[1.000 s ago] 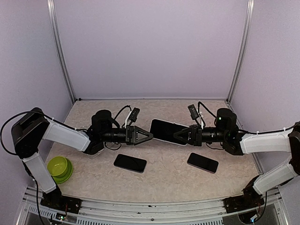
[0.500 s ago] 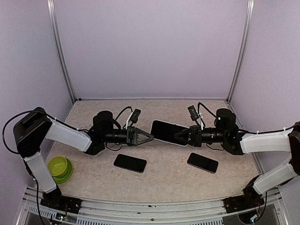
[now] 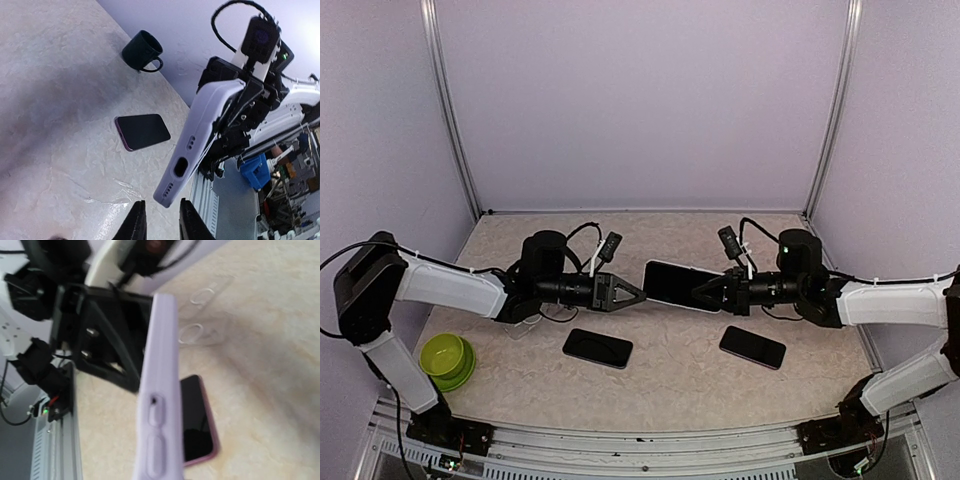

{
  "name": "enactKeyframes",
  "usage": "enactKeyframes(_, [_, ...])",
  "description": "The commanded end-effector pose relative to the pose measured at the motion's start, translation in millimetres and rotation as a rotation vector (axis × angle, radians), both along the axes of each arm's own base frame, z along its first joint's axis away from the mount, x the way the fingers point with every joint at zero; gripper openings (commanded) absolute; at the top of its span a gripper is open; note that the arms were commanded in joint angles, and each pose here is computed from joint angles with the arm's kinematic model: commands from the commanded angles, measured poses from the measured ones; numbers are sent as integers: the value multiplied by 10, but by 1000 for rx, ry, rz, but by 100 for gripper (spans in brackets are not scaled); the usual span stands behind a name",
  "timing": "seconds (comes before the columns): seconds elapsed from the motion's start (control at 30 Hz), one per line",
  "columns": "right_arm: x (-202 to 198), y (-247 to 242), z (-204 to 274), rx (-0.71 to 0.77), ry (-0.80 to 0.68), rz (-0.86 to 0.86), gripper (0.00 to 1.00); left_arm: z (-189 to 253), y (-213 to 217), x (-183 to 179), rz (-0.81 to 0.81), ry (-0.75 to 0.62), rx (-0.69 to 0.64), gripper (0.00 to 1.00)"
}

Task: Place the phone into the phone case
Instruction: Press the corner of the phone case at the bottom right corner of the phone case, then pass from the right arm to the left

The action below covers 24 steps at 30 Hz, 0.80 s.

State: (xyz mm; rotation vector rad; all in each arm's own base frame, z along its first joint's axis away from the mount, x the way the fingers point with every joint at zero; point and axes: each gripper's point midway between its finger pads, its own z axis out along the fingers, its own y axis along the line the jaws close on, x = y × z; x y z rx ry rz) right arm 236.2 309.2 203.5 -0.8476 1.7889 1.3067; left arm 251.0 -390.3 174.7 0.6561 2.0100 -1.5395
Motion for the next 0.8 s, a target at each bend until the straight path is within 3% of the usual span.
enactKeyframes(0.0, [27,-30,180,28,-50,-6,0,-12,182,134,85,-36,56,29])
enactKeyframes(0.3, [-111,9,199,49,-26,81,0,358,209,109,67,-127,-12,48])
enactKeyframes(0.77, [-296,54,210,82,7,204,0,569,-57,-173,-90,-170,-79,54])
